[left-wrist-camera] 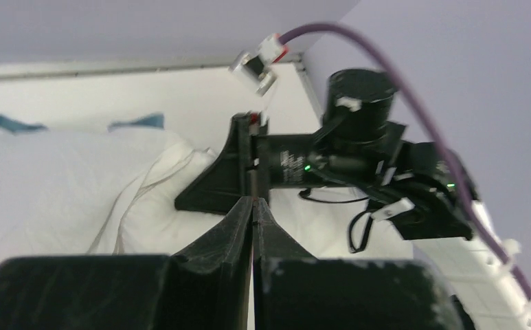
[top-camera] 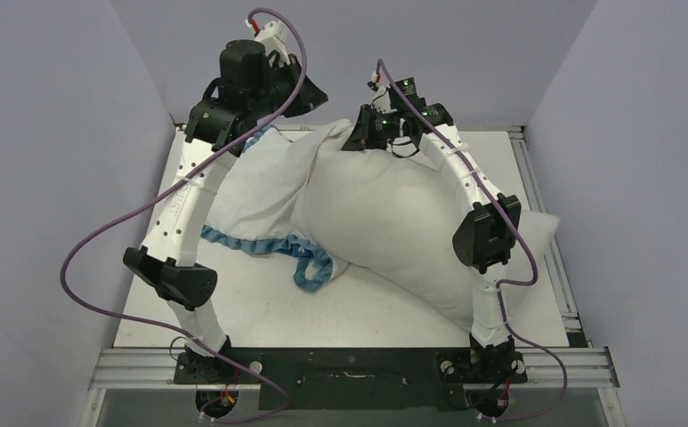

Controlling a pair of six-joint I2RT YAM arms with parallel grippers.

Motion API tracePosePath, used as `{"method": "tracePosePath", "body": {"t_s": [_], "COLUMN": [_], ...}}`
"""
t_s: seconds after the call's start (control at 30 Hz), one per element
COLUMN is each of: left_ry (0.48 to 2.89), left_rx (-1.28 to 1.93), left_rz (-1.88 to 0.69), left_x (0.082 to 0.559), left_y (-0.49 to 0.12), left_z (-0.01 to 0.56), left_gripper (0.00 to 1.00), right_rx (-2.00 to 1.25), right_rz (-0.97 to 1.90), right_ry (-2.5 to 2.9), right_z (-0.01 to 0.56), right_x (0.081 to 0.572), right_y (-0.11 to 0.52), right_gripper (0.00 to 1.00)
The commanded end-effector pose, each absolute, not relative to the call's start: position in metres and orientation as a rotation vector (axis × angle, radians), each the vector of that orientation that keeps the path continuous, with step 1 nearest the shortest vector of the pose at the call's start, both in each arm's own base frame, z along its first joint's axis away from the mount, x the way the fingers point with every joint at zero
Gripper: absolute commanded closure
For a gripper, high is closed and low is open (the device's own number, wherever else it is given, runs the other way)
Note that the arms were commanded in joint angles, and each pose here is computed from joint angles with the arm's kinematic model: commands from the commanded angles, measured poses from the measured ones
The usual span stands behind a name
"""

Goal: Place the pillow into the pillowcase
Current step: Stuff the pillow into the pillowcase.

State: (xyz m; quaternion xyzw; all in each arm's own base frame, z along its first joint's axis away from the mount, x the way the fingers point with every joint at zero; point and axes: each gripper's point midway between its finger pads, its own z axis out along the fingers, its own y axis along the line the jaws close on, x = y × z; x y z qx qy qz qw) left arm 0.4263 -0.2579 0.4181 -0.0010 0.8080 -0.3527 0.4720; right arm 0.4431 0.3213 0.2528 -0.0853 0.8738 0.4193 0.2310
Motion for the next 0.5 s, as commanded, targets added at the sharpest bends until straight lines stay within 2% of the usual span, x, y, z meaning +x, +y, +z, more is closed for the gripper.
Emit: {"method": "tracePosePath", "body": {"t_s": [0.0, 0.2, 0.27, 0.37, 0.4, 0.47], "left_ry": [1.795, 1.885, 1.948, 2.054, 2.078, 2.13], "left_rx": [0.144, 0.101, 0.052, 0.049, 0.07, 0.075], "left_rz": [-0.898, -0.871, -0.836, -0.819, -0.822, -0.807], "left_x": [0.406, 0.417, 0.426, 0.436, 0.439, 0.45], "left_y": [-0.257, -0.255, -0.248, -0.243, -0.243, -0.238], "left_z": [0.487, 0.464, 0.441, 0.403, 0.391, 0.363], "left_gripper": [1.0, 0.99, 0.83, 0.49, 0.41, 0.31], "right_rx": [-0.249, -0.301, -0.317, -0.328, -0.325, -0.326], "right_rz": [1.032, 0.938, 0.961, 0.948, 0.947, 0.95], "right_ry": [2.342, 2.317, 2.342, 2.376, 2.394, 2.406], "right_z": [0.275, 0.276, 0.265, 0.249, 0.24, 0.233], "right_x": [0.442, 0.433, 0.425, 0.416, 0.414, 0.412], "right_y": [0.32, 0.321, 0.325, 0.325, 0.324, 0.324], "right_gripper": [0.95, 0.95, 0.95, 0.95, 0.95, 0.95]}}
